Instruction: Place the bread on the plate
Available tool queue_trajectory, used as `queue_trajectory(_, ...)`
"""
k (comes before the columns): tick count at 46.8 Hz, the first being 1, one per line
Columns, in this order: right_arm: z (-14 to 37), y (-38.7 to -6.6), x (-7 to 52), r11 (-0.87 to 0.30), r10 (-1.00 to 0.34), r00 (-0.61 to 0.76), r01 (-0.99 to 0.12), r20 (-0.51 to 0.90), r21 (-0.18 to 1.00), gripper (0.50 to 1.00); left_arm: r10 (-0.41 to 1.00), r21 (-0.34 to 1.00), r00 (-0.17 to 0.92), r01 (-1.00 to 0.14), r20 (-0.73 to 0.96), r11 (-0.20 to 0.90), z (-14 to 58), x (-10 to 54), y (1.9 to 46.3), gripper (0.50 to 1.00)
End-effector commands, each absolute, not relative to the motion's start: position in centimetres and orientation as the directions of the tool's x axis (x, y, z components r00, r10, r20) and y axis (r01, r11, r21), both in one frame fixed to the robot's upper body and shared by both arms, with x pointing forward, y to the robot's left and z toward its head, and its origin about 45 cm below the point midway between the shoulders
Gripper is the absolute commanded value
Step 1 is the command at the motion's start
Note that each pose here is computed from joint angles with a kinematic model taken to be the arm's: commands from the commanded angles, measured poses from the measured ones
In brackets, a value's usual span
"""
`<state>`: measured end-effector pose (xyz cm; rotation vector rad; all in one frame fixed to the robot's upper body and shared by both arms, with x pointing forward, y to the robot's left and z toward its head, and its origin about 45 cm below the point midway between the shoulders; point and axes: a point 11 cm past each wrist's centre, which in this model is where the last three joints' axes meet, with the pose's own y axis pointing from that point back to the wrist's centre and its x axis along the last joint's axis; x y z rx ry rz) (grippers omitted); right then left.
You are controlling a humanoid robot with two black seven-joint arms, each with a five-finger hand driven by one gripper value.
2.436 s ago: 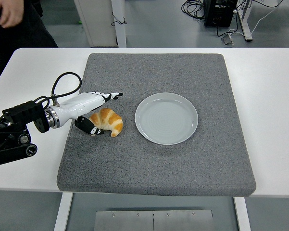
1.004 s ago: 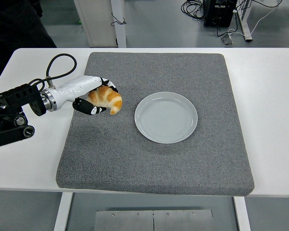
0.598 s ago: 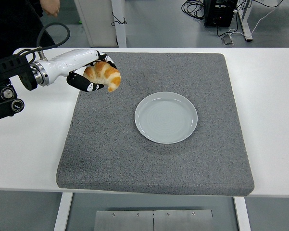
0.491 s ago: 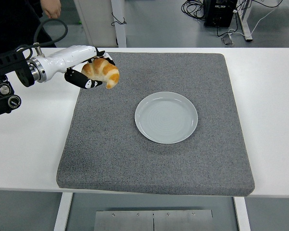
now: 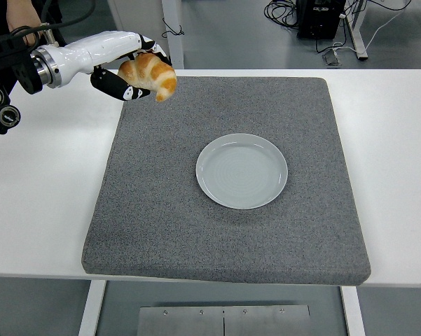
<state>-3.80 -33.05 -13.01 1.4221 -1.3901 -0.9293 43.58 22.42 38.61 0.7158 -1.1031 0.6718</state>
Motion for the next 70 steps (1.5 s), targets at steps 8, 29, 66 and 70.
queue_trajectory(8,-13.0,-33.1,-3.8,0.052,-0.994,0.081,-0.307,0.08,0.95,1.0,0.122,0.144,0.286,-0.752,0.95,0.644,39.9,43.7,19.8,0.581)
queue_trajectory(29,-13.0,-33.1,-3.8,0.052,-0.994,0.08,-0.307,0.08,0.95,1.0,0.097,0.14,0.302,-0.672,0.948,0.728,39.7,42.9,15.2,0.586)
queue_trajectory(66,-13.0,-33.0,-3.8,0.05,-0.994,0.08,-0.307,0.078,0.951,1.0,0.066,0.157,0.366,-0.546,0.928,0.823,37.0,41.6,10.0,0.62)
queue_trajectory(70,-13.0,-33.0,-3.8,0.05,-0.994,0.08,-0.307,0.078,0.951,1.0,0.064,0.162,0.368,-0.549,0.928,0.82,36.5,42.0,9.4,0.625)
